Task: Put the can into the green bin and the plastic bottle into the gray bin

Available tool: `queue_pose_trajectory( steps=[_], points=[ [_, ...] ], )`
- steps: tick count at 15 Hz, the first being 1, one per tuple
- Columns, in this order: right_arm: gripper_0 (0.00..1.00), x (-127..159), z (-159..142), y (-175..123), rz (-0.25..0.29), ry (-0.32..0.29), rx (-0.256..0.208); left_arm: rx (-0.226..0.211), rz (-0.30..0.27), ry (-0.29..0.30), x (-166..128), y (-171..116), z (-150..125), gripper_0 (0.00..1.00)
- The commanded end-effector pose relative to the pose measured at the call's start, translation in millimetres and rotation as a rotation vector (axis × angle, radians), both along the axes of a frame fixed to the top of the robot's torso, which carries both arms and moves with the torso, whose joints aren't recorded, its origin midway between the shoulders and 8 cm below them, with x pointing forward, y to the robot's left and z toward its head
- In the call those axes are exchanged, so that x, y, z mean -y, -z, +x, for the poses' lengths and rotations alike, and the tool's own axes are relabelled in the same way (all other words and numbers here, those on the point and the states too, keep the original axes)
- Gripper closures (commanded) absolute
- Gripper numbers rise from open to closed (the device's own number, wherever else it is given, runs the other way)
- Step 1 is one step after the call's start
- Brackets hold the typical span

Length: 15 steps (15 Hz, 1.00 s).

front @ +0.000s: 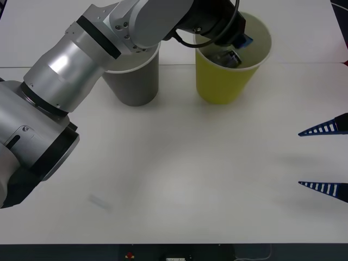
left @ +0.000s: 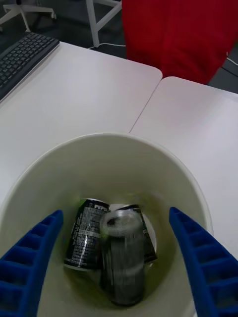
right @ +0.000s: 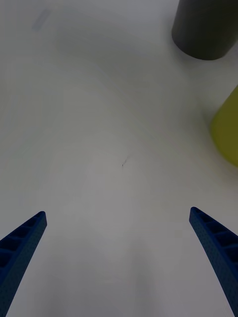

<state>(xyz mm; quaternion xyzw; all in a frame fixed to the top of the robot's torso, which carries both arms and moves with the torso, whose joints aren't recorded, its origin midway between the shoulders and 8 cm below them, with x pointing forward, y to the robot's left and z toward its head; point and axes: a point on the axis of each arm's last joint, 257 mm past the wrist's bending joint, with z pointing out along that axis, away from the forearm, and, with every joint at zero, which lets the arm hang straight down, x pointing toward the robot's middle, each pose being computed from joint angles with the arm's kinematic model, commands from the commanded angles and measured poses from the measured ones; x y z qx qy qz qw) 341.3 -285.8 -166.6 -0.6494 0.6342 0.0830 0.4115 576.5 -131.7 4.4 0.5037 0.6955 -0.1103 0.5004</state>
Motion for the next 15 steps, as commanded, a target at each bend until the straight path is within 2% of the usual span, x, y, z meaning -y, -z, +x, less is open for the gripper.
queue_pose_trajectory(
  steps=[1, 3, 6, 9, 11, 15],
  points=[
    [0.0, 0, 0, 0, 0.0, 0.0, 0.0, -0.002, -0.016, 0.023, 4, -4, -7, 0.0],
    [0.0, 0, 0, 0, 0.0, 0.0, 0.0, -0.003, -0.054, 0.045, 3, -9, -17, 0.0],
    [0.0, 0, 0, 0, 0.0, 0.0, 0.0, -0.013, -0.117, 0.126, -9, -12, -41, 0.0],
    [0.0, 0, 0, 0, 0.0, 0.0, 0.0, -0.035, -0.116, 0.188, -43, -12, -73, 0.0],
    [0.0, 0, 0, 0, 0.0, 0.0, 0.0, -0.062, -0.144, 0.232, -65, -5, -97, 0.0],
    [0.0, 0, 0, 0, 0.0, 0.0, 0.0, -0.05, -0.14, 0.349, -114, 26, -129, 0.0]
  ],
)
